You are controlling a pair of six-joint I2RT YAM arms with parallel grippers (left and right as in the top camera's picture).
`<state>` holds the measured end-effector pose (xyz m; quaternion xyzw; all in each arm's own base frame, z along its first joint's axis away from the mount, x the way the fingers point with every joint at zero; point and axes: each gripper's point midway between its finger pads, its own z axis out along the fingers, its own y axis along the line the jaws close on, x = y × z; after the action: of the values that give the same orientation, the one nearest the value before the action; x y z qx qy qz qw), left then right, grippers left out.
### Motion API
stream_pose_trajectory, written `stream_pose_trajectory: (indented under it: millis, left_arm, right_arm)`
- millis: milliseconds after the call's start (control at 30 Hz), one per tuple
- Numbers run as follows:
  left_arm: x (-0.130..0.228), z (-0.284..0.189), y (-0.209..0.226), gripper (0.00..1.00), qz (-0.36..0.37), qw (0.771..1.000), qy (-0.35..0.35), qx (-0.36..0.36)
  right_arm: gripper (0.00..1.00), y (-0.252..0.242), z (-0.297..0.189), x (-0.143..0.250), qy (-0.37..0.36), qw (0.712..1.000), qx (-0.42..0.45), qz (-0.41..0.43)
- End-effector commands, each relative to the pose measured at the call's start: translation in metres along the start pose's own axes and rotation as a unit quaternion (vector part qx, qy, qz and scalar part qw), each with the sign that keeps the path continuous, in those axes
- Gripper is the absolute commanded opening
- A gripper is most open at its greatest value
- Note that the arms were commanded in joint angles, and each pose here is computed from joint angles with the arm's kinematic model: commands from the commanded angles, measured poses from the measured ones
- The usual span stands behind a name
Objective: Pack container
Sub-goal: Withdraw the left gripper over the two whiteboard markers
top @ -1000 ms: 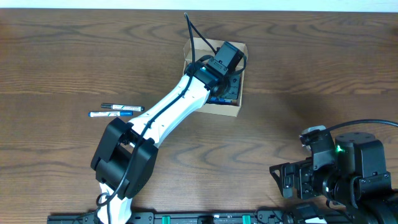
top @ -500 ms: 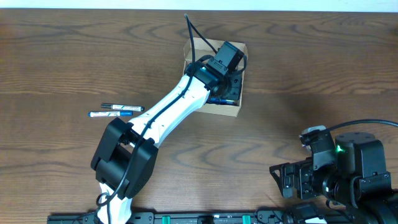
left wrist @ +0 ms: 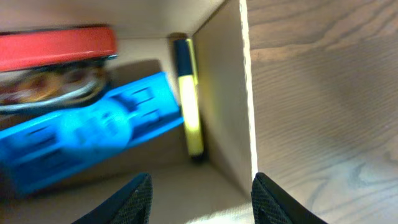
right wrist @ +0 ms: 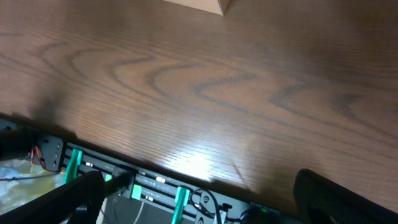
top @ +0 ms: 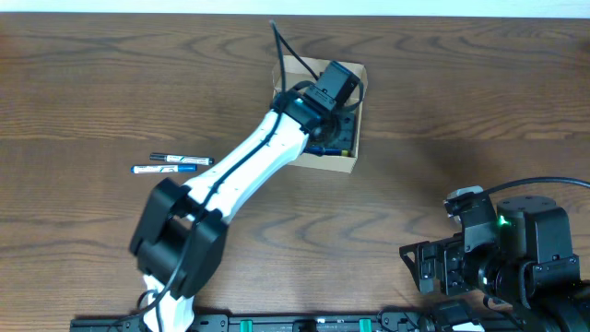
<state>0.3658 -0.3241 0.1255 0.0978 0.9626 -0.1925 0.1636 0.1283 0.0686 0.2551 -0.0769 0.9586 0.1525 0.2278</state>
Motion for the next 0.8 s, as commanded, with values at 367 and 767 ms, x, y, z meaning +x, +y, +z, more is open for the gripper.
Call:
stream_pose_trajectory:
  millis: [367, 767]
  left_arm:
    - [0.014, -0.222, 0.179, 0.55, -0.337, 0.895, -0.158, -0.245]
    - [0.075, -0.184, 0.299, 0.48, -0.554, 0.793, -0.085, -0.238]
  right_arm:
    - [0.99, 0.0, -0.003, -0.003, -0.006, 1.0, -0.001, -0.005]
    - [0.99, 0.0, -0.003, -0.003, -0.006, 1.0, -0.001, -0.005]
